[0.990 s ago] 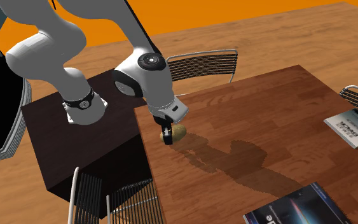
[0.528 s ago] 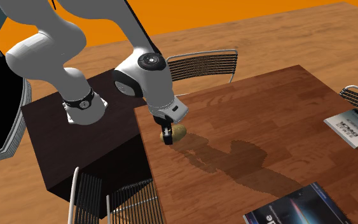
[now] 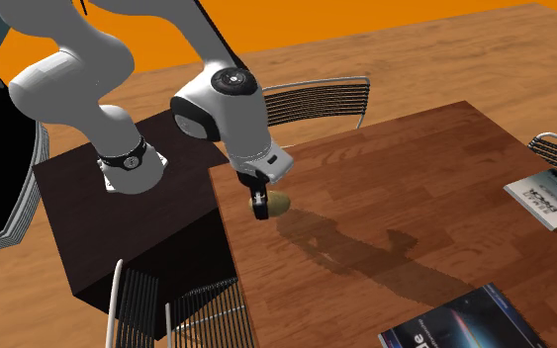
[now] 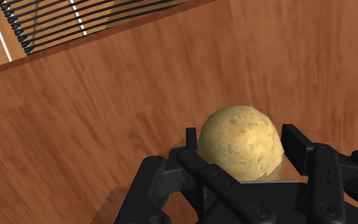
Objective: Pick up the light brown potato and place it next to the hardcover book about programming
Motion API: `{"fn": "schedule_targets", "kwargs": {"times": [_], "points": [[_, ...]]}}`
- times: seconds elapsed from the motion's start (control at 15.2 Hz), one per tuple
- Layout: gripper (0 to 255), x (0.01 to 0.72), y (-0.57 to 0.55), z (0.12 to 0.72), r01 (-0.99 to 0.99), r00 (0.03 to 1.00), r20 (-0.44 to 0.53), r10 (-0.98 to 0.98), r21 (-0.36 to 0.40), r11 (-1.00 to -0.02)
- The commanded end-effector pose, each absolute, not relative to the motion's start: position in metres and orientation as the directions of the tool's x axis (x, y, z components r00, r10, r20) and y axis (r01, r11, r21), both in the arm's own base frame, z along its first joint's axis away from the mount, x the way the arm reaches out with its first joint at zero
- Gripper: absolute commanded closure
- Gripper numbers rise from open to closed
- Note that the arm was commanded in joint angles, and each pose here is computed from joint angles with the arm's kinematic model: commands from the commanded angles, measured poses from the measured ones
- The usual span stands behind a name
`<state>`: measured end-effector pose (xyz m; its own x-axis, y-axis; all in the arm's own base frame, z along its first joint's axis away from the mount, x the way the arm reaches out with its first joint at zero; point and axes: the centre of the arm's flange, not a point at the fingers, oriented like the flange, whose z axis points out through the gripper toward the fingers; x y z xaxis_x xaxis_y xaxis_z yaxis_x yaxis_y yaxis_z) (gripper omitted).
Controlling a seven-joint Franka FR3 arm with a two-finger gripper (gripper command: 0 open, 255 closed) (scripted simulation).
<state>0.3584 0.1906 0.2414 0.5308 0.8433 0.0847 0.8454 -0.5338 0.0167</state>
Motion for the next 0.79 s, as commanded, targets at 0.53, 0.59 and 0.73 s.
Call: {"fn": "schedule_targets", "kwargs": {"times": [0.53, 0.59, 0.73], "points": [[255, 0.358, 0.191, 0.294, 0.845, 0.531, 0.084, 0.843, 0.017, -0.534], [255, 0.358, 0.191, 0.299, 0.845, 0.531, 0.084, 0.843, 0.017, -0.534], [255, 0.358, 0.191, 0.310, 0.845, 0.531, 0.084, 0.843, 0.017, -0.534]]}}
